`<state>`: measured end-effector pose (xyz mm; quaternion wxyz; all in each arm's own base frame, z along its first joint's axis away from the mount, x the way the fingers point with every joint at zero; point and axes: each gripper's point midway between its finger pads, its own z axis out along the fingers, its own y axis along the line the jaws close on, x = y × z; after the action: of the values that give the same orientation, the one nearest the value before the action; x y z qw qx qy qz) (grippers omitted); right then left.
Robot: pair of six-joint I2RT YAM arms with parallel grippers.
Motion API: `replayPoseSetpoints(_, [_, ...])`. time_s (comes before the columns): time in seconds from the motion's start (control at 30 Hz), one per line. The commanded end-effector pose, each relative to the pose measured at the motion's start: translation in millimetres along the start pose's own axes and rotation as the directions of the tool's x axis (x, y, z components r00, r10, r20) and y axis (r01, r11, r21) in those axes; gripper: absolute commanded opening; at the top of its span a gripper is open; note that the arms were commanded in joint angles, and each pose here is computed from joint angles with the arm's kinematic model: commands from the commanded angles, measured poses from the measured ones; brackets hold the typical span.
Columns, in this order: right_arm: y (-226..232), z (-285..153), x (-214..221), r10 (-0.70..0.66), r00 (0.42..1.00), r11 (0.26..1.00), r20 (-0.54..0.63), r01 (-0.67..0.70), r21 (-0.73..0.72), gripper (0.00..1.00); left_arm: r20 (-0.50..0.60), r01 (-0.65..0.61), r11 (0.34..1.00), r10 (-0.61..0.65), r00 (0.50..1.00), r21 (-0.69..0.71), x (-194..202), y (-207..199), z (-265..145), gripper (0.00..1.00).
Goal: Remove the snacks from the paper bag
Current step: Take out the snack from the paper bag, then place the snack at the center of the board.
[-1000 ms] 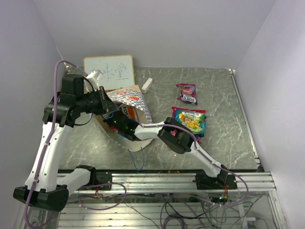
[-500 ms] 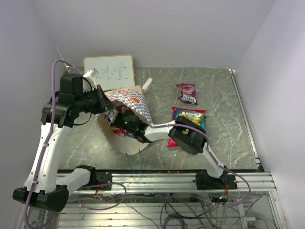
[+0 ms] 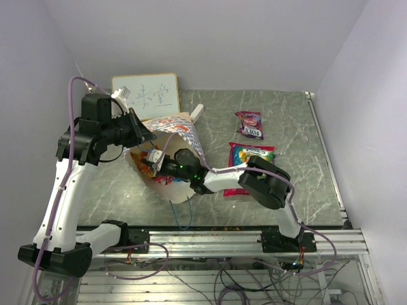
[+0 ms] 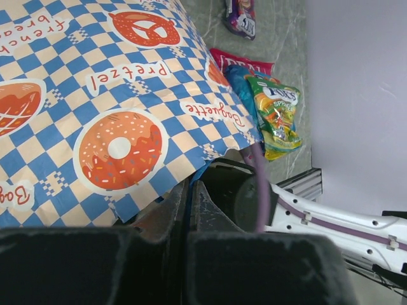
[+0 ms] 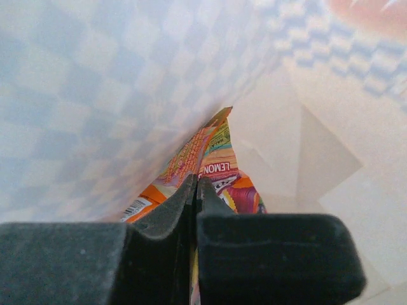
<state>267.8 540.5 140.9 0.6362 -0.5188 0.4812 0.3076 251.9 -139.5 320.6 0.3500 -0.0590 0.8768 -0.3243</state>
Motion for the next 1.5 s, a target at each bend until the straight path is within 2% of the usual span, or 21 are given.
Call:
replayPoseSetpoints(0.0, [-28.3, -10.7, -94.6, -0.04, 0.974, 0.998, 0.221, 0.029, 0.05, 0.0, 0.059, 0.027, 1.0, -0.027, 0.998, 0.006, -11.2, -5.1, -0.9, 0.07])
replayPoseSetpoints(0.33, [-37.6, -24.3, -116.8, -0.035, 0.978, 0.998, 0.205, 0.023, 0.062, 0.0, 0.093, 0.113, 0.99, -0.105, 0.99, -0.085, -25.5, 4.0, 0.6, 0.07])
replayPoseSetpoints(0.5, [-40.5, -36.3, -136.8, -0.018, 0.978, 0.999, 0.207, 0.007, 0.052, 0.0, 0.116, 0.126, 0.99, -0.118, 0.986, -0.064, -34.4, -1.2, 3.0, 0.07])
replayPoseSetpoints(0.67, [-41.5, -55.7, -149.2, -0.018, 0.984, 0.999, 0.175, 0.011, 0.041, 0.0, 0.142, 0.125, 0.99, -0.115, 0.983, -0.064, -42.5, 0.1, 8.8, 0.07])
replayPoseSetpoints(0.87, [-37.6, -85.6, -183.4, 0.032, 0.979, 0.999, 0.201, -0.03, -0.009, 0.0, 0.168, 0.129, 0.989, -0.114, 0.979, -0.079, -49.7, 3.5, 11.3, 0.07])
replayPoseSetpoints(1.07, [-40.2, -127.4, -211.9, 0.011, 0.983, 1.0, 0.186, -0.009, -0.014, 0.0, 0.209, 0.164, 0.982, -0.143, 0.967, -0.089, -59.9, 10.3, 21.6, 0.07])
replayPoseSetpoints(1.17, [-51.7, -150.9, -224.4, -0.005, 0.987, 0.999, 0.162, -0.001, 0.041, 0.0, 0.209, 0.174, 0.981, -0.153, 0.966, -0.089, -60.5, 11.8, 25.9, 0.07])
replayPoseSetpoints(1.27, [-76.0, -170.6, -233.8, -0.039, 0.991, 0.987, 0.128, 0.019, 0.158, 0.0, 0.202, 0.172, 0.979, -0.147, 0.968, -0.112, -56.1, 19.1, 29.4, 0.07])
replayPoseSetpoints(1.47, [-155.8, -198.4, -234.0, -0.117, 0.993, 0.908, 0.005, 0.105, 0.407, 0.0, 0.172, 0.165, 0.978, -0.142, 0.975, -0.127, -53.3, 24.5, 36.8, 0.07])
